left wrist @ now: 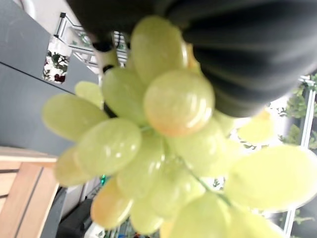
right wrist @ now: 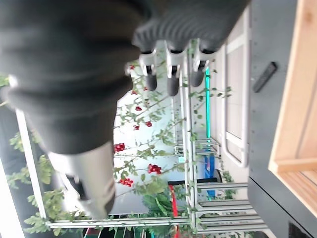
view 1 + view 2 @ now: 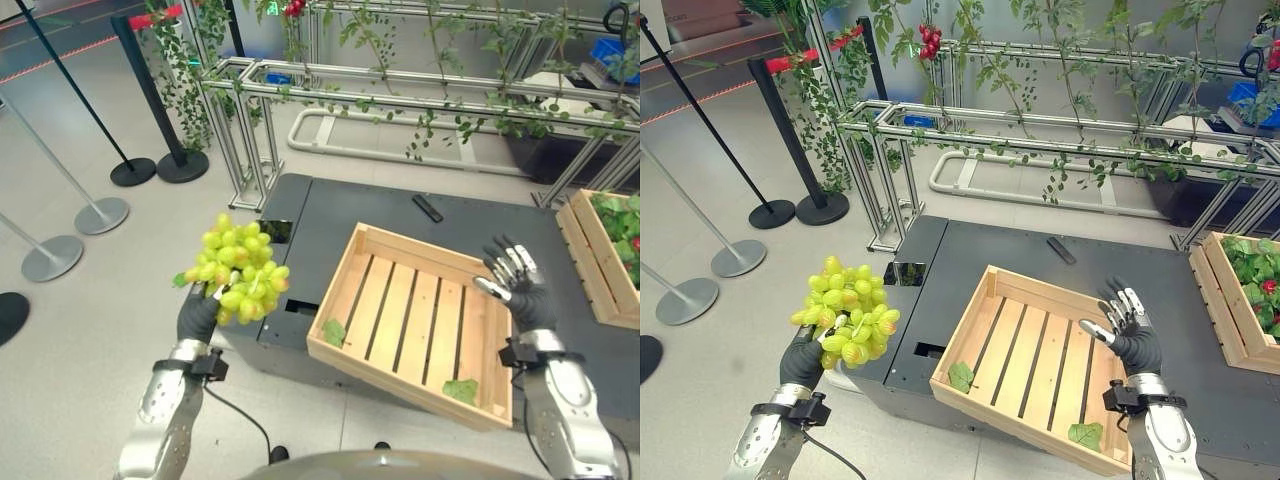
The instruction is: Pick up the fruits from the basket on one side to the basket on the other side
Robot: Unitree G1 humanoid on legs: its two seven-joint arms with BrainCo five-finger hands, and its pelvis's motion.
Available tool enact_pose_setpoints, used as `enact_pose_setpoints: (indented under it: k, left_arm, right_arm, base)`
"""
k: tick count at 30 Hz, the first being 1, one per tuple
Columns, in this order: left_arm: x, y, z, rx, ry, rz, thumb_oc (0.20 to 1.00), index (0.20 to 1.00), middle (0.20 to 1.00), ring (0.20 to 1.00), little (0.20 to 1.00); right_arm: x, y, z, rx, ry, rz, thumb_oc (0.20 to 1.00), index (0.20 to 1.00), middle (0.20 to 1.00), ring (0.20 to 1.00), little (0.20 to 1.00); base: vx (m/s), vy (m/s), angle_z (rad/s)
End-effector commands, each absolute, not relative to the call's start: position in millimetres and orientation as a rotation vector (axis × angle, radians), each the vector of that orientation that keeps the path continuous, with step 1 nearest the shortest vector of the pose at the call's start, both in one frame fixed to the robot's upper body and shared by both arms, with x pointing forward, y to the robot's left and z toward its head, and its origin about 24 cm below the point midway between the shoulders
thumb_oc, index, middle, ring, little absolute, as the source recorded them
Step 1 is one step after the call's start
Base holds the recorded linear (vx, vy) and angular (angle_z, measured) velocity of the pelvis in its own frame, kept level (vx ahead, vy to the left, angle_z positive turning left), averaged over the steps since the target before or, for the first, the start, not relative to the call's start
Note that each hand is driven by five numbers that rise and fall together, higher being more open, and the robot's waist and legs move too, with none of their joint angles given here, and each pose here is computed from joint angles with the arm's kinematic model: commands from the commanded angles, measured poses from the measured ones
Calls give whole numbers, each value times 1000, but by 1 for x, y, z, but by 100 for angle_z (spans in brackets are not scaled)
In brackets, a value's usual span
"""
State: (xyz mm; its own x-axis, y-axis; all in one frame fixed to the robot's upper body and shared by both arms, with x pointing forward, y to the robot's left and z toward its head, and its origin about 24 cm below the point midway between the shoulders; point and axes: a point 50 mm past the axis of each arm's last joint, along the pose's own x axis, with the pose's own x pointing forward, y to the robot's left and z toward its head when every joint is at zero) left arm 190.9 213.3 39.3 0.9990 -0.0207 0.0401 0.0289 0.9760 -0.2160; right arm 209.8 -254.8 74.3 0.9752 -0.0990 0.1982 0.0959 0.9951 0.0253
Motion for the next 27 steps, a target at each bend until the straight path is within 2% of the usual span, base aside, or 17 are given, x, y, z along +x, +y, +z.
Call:
enact_pose_setpoints:
  k: [1, 6, 15, 22, 27]
  left_arm:
    - [203, 227, 96, -148, -350, -20, 200, 200, 200, 200, 200]
    - [218, 217, 104, -140, -395, -58, 200, 200, 200, 200, 200]
    - [216, 222, 102, -156, -403, -9, 200, 200, 200, 200, 200]
    - [224, 221, 108, -41, -420, -17, 200, 200, 200, 200, 200]
    - [223, 229, 113, 22, -447, 36, 200, 200, 200, 200, 200]
  right_arm:
    - [229, -256, 126, -51, -468, -101, 1000, 1000, 1000, 1000, 1000]
    - [233, -266, 140, -98, -531, -180, 1000, 1000, 1000, 1000, 1000]
    - [222, -274, 111, -97, -409, -256, 1000, 1000, 1000, 1000, 1000]
    - [226, -270, 104, -81, -391, -296, 1000, 1000, 1000, 1000, 1000]
    - [237, -251, 104, -6, -414, -283, 1000, 1000, 1000, 1000, 1000]
  base:
    - [-257, -33, 15]
    - [-317, -29, 56]
    - [-140, 151, 53]
    - [-211, 327, 0]
    - [-331, 272, -71]
